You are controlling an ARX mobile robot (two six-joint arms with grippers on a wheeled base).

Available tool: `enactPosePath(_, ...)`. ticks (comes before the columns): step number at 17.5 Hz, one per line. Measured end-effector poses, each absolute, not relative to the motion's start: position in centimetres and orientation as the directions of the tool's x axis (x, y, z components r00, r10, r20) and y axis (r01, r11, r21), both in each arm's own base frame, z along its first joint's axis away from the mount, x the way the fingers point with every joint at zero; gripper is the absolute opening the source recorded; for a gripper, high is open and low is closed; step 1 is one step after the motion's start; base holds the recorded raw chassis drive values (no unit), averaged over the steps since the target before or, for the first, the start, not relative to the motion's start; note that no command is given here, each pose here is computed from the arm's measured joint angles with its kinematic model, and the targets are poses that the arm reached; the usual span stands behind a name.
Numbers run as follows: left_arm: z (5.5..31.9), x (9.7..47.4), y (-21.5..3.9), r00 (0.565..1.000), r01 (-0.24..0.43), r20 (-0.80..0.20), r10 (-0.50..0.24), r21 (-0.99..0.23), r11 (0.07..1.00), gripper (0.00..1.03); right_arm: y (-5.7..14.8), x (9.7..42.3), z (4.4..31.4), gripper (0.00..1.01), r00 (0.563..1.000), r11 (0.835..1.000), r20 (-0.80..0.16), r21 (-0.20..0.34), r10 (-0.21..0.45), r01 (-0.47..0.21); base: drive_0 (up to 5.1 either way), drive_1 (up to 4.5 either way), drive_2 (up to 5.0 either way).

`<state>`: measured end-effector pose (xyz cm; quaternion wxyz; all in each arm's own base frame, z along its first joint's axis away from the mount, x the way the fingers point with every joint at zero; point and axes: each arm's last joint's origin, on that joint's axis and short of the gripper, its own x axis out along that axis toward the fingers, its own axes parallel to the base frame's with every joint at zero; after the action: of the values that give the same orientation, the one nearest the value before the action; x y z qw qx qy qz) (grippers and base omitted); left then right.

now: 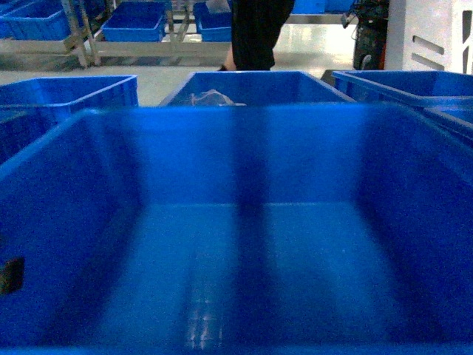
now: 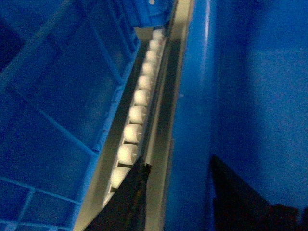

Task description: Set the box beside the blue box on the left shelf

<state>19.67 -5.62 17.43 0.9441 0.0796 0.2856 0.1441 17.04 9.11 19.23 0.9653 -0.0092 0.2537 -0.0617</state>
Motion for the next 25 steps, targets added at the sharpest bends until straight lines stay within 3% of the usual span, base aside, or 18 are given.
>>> enactPosePath(2, 18.3, 19.5, -5.5, 0.823, -0.280, -0.453, 0.344, 0.204, 0.938, 0.61, 9.0, 17.0, 20.1, 0.69, 0.880, 0.992, -0.459, -0.028, -0.120, 0.121, 0.0, 0.00, 0.0)
enactPosePath(5, 19.8, 19.7, -5.5, 0.872, -0.337, -0.330, 0.361, 0.131, 0.933, 0.83, 9.0, 17.0, 20.5, 0.91, 0.895, 0.991, -0.428, -0.023, -0.126, 0.129, 0.0, 0.00, 0.0)
enactPosePath(6, 21.0, 19.6, -5.6, 0.901, -0.346, -0.250, 0.354, 0.077, 0.935, 0.94, 8.9, 17.0, 21.5, 1.00, 0.927, 0.990, -0.355, 0.018, -0.123, 0.138, 0.0, 0.00, 0.0)
enactPosePath(7, 21.9, 19.5, -5.8, 0.920, -0.338, -0.192, 0.340, 0.044, 0.940, 1.00, 8.8, 16.9, 22.3, 0.98, 0.947, 0.988, -0.296, 0.052, -0.123, 0.144, 0.0, 0.00, 0.0)
enactPosePath(8, 22.9, 19.3, -6.1, 0.937, -0.328, -0.124, 0.326, 0.003, 0.945, 0.97, 8.5, 16.9, 22.8, 0.98, 0.954, 0.982, -0.246, 0.044, -0.170, 0.186, 0.0, 0.00, 0.0)
enactPosePath(10, 23.2, 19.2, -6.0, 0.937, -0.342, -0.081, 0.341, -0.008, 0.940, 0.98, 7.4, 17.0, 21.7, 0.98, 0.926, 0.958, -0.250, -0.026, -0.282, 0.285, 0.0, 0.00, 0.0)
enactPosePath(12, 21.9, 19.0, -5.9, 0.924, -0.362, -0.114, 0.364, 0.035, 0.931, 0.98, 7.3, 16.8, 21.2, 0.98, 0.918, 0.954, -0.260, -0.054, -0.299, 0.295, 0.0, 0.00, 0.0)
enactPosePath(13, 21.5, 19.0, -5.9, 0.929, -0.346, -0.119, 0.349, 0.046, 0.937, 0.97, 7.2, 17.0, 21.4, 0.95, 0.943, 0.965, -0.212, -0.010, -0.257, 0.261, 0.0, 0.00, 0.0)
enactPosePath(14, 21.2, 18.6, -4.8, 0.981, -0.191, -0.031, 0.191, -0.018, 0.981, 0.83, 6.3, 16.7, 20.9, 0.83, 0.987, 0.991, -0.104, 0.054, -0.120, 0.126, 0.0, 0.00, 0.0)
enactPosePath(16, 20.1, 16.9, -3.4, 1.000, -0.024, -0.002, 0.024, -0.017, 1.000, 0.56, 4.1, 15.2, 19.6, 0.53, 1.000, 0.999, -0.012, 0.031, -0.020, 0.020, 0.0, 0.00, 0.0)
enactPosePath(17, 19.5, 16.4, -3.1, 1.000, 0.005, -0.013, -0.005, -0.014, 1.000, 0.44, 3.6, 14.8, 19.4, 0.40, 1.000, 1.000, -0.005, 0.022, 0.004, -0.004, 0.0, 0.00, 0.0)
enactPosePath(21, 18.7, 14.9, -1.7, 1.000, -0.006, -0.002, 0.006, -0.016, 1.000, 0.04, 2.1, 13.6, 18.3, 0.02, 1.000, 1.000, -0.012, 0.008, -0.006, 0.006, 0.0, 0.00, 0.0)
enactPosePath(25, 18.0, 14.0, -1.2, 1.000, -0.004, -0.011, 0.003, -0.013, 1.000, 0.02, 1.5, 13.0, 17.9, 0.02, 1.000, 1.000, -0.008, 0.005, -0.004, 0.004, 0.0, 0.00, 0.0)
